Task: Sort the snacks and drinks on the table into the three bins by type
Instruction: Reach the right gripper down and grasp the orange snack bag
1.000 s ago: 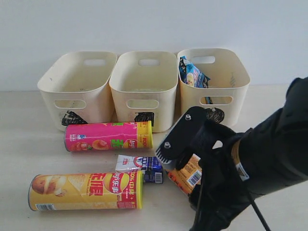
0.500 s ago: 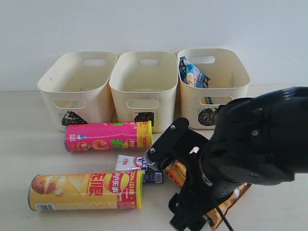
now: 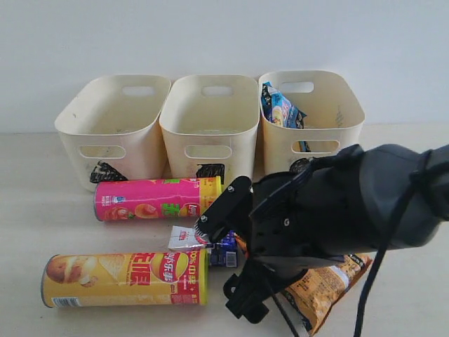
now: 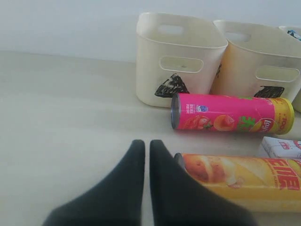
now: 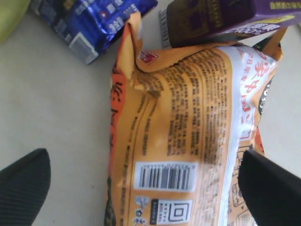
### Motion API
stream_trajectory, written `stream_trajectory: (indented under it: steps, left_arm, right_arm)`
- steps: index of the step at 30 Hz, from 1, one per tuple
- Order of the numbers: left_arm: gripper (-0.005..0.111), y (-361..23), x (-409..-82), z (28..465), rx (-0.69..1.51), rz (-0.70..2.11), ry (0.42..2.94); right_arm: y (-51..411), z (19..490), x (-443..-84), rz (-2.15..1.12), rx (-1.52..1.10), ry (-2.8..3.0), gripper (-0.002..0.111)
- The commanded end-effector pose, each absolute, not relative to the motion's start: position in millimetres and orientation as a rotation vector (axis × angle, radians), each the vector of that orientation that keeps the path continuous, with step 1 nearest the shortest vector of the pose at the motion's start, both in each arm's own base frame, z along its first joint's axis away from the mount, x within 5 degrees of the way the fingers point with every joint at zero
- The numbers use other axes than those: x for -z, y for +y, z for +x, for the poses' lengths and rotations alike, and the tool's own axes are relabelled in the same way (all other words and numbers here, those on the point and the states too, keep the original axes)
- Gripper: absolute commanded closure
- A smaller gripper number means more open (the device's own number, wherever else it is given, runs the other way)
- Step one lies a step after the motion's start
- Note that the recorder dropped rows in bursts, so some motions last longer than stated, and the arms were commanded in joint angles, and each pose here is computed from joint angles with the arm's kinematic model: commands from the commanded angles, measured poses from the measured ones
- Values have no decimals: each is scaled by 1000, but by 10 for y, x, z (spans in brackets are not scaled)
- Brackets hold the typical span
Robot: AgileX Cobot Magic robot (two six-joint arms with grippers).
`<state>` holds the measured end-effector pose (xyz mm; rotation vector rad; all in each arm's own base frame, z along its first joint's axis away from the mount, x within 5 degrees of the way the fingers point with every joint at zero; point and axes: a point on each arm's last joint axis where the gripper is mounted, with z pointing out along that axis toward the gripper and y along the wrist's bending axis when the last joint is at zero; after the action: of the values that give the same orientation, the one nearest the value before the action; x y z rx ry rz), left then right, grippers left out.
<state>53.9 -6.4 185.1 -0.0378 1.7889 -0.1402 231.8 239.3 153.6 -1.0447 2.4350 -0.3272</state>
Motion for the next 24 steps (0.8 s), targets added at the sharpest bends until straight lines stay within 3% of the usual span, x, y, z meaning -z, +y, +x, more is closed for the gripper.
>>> stream_trajectory:
  steps: [1, 10, 17, 20, 23, 24]
  left_arm:
    - [102, -64, -1861, 542, 152, -54, 1785]
    - [102, -64, -1861, 542, 152, -54, 1785]
    - [102, -64, -1861, 542, 152, -54, 1785]
    - [102, -64, -1861, 542, 152, -54, 1785]
    - [102, -64, -1861, 542, 152, -54, 1785]
    - [102, -64, -1861, 542, 152, -54, 1785]
  right_arm:
    - [2404, 2381, -1475, -940, 356, 2432, 3]
    - [2201, 2617, -1360, -794, 293, 2528, 3]
    - [2256, 2608, -1326, -768, 166, 2560, 12]
    - [2265, 2609, -1326, -768, 153, 2556, 28]
    - [2267, 2600, -1322, -770, 146, 2566, 59]
    - [2268, 2595, -1319, -770, 142, 2572, 76]
